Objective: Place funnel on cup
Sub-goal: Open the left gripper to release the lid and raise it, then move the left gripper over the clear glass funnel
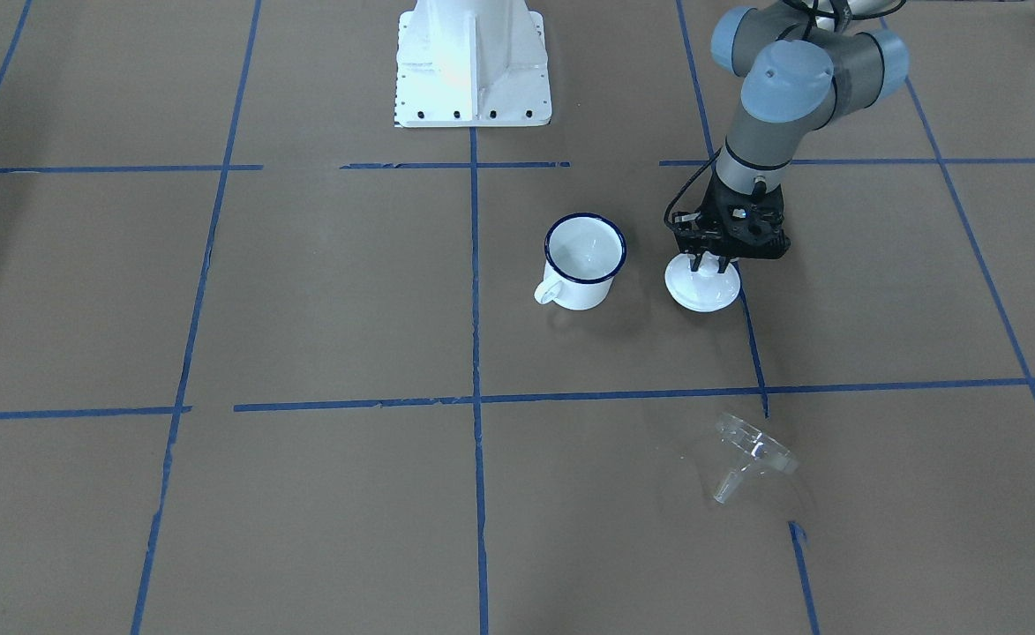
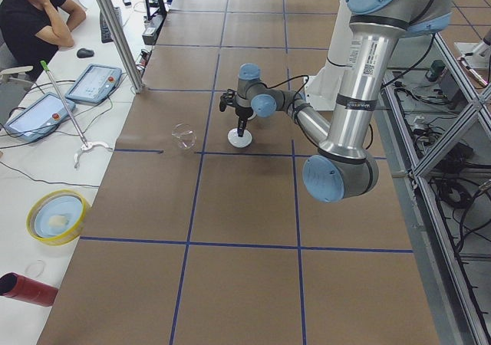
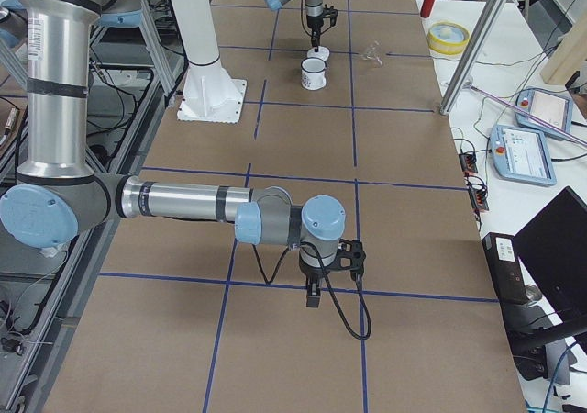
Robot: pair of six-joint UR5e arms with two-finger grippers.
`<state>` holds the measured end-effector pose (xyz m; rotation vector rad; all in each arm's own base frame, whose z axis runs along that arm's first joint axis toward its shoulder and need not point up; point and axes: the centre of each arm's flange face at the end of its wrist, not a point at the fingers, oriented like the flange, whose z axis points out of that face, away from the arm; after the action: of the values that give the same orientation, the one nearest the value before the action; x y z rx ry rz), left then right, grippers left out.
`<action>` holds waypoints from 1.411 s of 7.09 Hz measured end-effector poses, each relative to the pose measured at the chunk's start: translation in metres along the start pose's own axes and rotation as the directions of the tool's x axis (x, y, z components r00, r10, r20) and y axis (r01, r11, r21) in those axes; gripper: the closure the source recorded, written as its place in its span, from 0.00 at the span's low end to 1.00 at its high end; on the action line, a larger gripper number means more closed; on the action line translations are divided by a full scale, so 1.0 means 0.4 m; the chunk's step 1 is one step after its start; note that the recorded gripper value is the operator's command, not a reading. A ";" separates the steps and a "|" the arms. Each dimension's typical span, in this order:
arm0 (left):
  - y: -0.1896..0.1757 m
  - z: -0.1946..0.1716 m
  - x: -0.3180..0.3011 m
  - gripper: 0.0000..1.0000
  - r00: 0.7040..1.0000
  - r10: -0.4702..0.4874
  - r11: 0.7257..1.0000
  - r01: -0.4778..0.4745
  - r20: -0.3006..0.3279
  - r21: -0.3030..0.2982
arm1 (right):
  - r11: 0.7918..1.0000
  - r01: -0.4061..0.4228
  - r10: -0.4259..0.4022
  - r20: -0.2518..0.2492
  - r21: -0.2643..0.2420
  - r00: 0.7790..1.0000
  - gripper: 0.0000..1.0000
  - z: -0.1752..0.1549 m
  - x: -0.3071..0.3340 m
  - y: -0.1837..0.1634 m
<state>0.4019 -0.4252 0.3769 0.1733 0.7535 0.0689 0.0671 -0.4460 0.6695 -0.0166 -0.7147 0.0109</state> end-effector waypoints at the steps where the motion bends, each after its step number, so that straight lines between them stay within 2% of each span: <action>1: -0.001 0.001 0.001 0.00 1.000 0.001 1.000 -0.001 0.000 0.000 | 1.000 0.000 0.000 0.000 0.000 1.000 0.00 0.000 0.000 0.001; 3: -0.008 -0.017 0.014 0.00 1.000 0.004 1.000 -0.004 -0.013 0.008 | 1.000 -0.001 0.001 0.000 -0.001 1.000 0.00 0.001 0.001 0.001; 5: -0.067 -0.076 0.022 0.00 0.999 -0.018 0.998 0.020 -0.039 0.054 | 1.000 -0.001 0.001 0.000 -0.001 1.000 0.00 0.001 0.001 0.001; 7: -0.141 -0.143 0.031 0.00 0.990 -0.111 0.987 0.120 -0.082 0.110 | 1.000 -0.001 0.001 0.000 -0.001 1.000 0.00 0.001 0.001 0.001; 8: -0.170 -0.169 0.047 0.00 0.972 -0.196 0.968 0.213 -0.128 0.130 | 1.000 0.000 0.000 0.000 0.000 1.000 0.00 0.000 0.000 0.001; 10: -0.219 -0.147 0.039 0.00 0.913 -0.341 0.915 0.377 -0.225 0.144 | 1.000 0.000 0.000 0.000 -0.001 1.000 0.00 0.001 0.001 0.001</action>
<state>0.3729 -0.5016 0.3084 0.2035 0.9792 -0.3430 0.0671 -0.4456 0.6699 -0.0173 -0.7147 0.0112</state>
